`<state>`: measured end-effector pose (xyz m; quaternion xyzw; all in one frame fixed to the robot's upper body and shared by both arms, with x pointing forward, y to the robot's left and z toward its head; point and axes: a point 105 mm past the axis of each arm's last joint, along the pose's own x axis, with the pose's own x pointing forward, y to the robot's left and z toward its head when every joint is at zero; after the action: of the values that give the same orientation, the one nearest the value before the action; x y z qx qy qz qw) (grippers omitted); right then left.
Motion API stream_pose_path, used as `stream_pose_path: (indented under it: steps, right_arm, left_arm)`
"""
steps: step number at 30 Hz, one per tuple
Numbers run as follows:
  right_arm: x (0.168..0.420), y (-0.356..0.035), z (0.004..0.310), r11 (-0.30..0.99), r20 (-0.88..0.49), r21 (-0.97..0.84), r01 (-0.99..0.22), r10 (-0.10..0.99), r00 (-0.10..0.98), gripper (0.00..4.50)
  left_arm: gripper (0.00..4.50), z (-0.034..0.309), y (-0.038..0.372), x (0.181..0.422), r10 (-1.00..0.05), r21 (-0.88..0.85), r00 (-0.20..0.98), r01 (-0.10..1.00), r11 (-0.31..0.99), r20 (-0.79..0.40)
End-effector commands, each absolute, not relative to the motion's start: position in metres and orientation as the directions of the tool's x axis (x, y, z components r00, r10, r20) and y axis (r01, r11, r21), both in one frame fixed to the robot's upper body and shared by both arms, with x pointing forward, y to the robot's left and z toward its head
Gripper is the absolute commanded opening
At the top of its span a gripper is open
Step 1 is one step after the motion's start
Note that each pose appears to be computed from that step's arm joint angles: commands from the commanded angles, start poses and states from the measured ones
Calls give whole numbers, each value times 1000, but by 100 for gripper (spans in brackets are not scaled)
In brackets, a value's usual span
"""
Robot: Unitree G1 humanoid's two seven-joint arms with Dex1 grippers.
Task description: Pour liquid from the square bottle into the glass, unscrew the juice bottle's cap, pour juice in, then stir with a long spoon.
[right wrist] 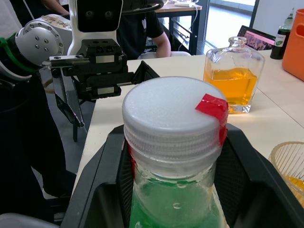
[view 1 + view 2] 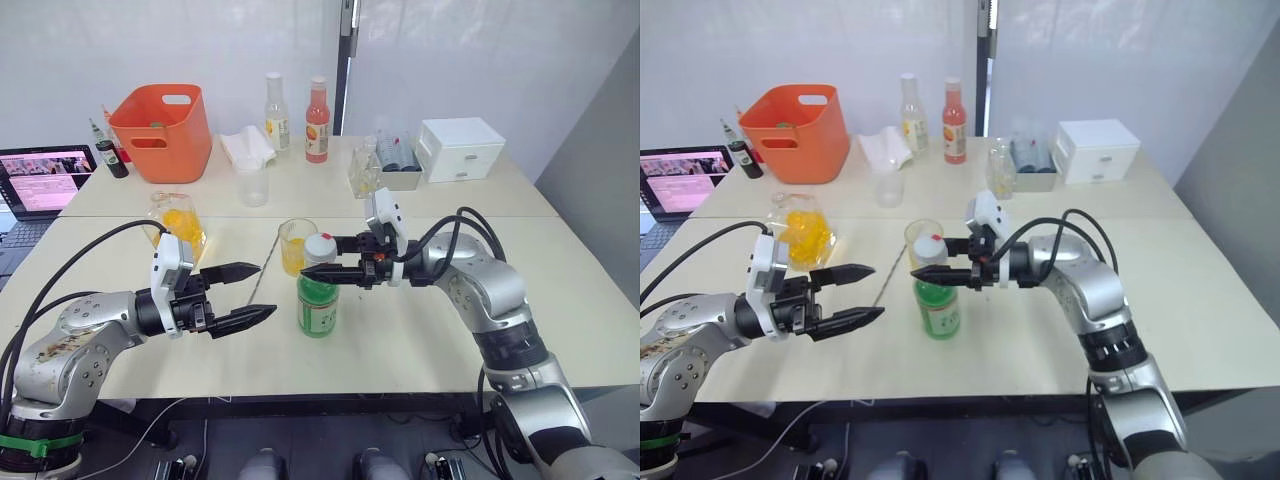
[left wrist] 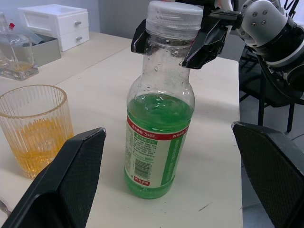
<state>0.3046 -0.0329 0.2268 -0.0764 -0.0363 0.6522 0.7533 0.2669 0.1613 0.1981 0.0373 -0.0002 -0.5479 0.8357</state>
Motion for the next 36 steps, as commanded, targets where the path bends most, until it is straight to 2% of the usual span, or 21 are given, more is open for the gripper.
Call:
stream_pose_path:
  steps: [1, 6, 13, 21, 32, 33, 36]
  right_arm:
    - [291, -36, 254, 300, 44, -204, -932, 954, 297, 171]
    - [282, -34, 254, 539, 63, -178, -823, 841, 538, 171]
    - [282, -33, 255, 707, 134, -70, -704, 706, 696, 171]
    - [282, -29, 253, 742, 207, -4, -670, 656, 726, 171]
    - [283, -22, 245, 713, 222, -19, -701, 686, 692, 171]
    - [282, -21, 243, 704, 218, -12, -710, 695, 686, 275]
    - [283, -21, 241, 686, 206, -7, -727, 713, 670, 374]
  left_arm:
    - [450, 209, 161, 266, -918, 117, 396, 913, 391, -21]
    - [450, 211, 161, 269, -918, 121, 396, 912, 391, -20]
    - [450, 213, 160, 271, -922, 122, 385, 917, 379, -27]
    - [450, 213, 159, 272, -928, 119, 371, 924, 364, -39]
    - [450, 209, 158, 274, -932, 133, 357, 928, 347, -60]
    - [450, 209, 158, 274, -932, 134, 357, 928, 347, -60]
    - [450, 210, 158, 274, -933, 136, 355, 929, 345, -59]
